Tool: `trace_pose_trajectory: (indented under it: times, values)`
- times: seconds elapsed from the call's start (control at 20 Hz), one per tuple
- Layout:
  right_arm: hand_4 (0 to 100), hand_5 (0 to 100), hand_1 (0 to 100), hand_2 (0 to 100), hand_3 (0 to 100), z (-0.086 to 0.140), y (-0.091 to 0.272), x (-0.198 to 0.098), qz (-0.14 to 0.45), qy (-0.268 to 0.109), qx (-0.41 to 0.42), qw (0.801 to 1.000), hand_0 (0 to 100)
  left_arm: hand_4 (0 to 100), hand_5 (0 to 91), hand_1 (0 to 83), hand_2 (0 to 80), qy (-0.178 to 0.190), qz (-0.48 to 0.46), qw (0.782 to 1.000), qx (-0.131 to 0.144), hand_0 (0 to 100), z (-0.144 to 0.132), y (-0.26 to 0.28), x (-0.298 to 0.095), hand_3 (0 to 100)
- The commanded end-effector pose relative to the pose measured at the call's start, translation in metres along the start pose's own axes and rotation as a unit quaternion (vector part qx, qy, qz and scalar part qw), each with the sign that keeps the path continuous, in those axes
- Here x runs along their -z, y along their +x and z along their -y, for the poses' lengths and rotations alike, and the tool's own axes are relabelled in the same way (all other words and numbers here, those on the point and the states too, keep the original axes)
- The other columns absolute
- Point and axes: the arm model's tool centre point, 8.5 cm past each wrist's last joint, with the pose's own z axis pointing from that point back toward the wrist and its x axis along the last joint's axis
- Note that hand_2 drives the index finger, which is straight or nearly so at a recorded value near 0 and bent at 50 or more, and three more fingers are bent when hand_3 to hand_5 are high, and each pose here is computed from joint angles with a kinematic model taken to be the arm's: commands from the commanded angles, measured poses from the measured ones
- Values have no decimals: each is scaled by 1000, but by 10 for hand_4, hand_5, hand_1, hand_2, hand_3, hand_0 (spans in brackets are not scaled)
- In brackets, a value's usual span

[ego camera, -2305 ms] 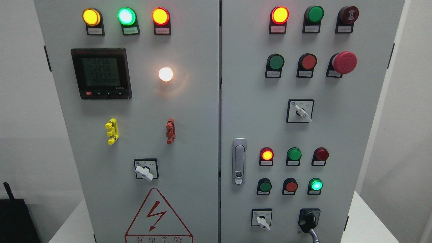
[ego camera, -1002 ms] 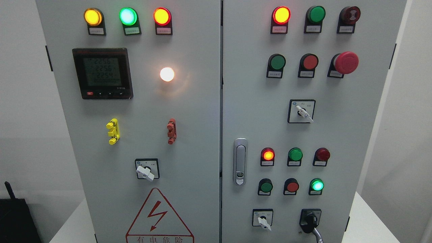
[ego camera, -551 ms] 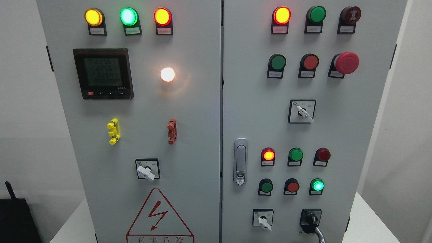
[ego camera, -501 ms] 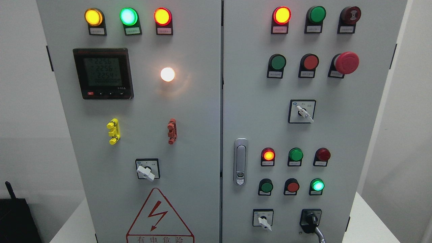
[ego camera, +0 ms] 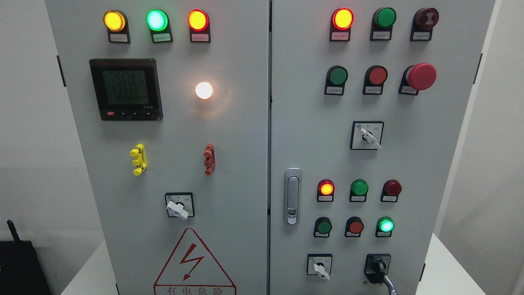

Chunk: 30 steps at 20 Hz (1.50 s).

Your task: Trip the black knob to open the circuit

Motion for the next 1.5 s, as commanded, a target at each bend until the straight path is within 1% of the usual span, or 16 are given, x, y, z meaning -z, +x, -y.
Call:
trace_pose_trajectory:
  times: [0.0,0.5,0.75,1.0,1.1,1.3,1.45]
  values:
    - [1000,1000,233,35,1000,2,12,6,23,0,2,1000,134,0,0,389,0,-1,3,1000,-2,120,1,2,0,0]
    - [1000,1000,234,36,1000,8,12,6,23,-3,2,1000,134,0,0,389,0,-1,3,1000,-2,120,1,2,0,0]
    - [1000,1000,235,37,1000,14,13,7,24,-11,5,1000,135,0,0,389,0,-1,3,1000,-2,120,1,2,0,0]
    - [1000,1000,237,38,1000,14,15,7,26,-14,7,1000,132,0,0,389,0,-1,4,1000,-2,120,1,3,0,0]
    - [1000,1000,257,41,1000,13,13,4,22,-14,8,1000,123,0,0,389,0,-1,3,1000,-2,120,1,2,0,0]
    - [1000,1000,261,46,1000,13,12,1,21,-16,9,1000,168,0,0,389,0,-1,3,1000,-2,120,1,2,0,0]
    - [1000,989,253,48,1000,13,13,-2,21,-16,9,1000,177,0,0,389,0,-1,2,1000,-2,120,1,2,0,0]
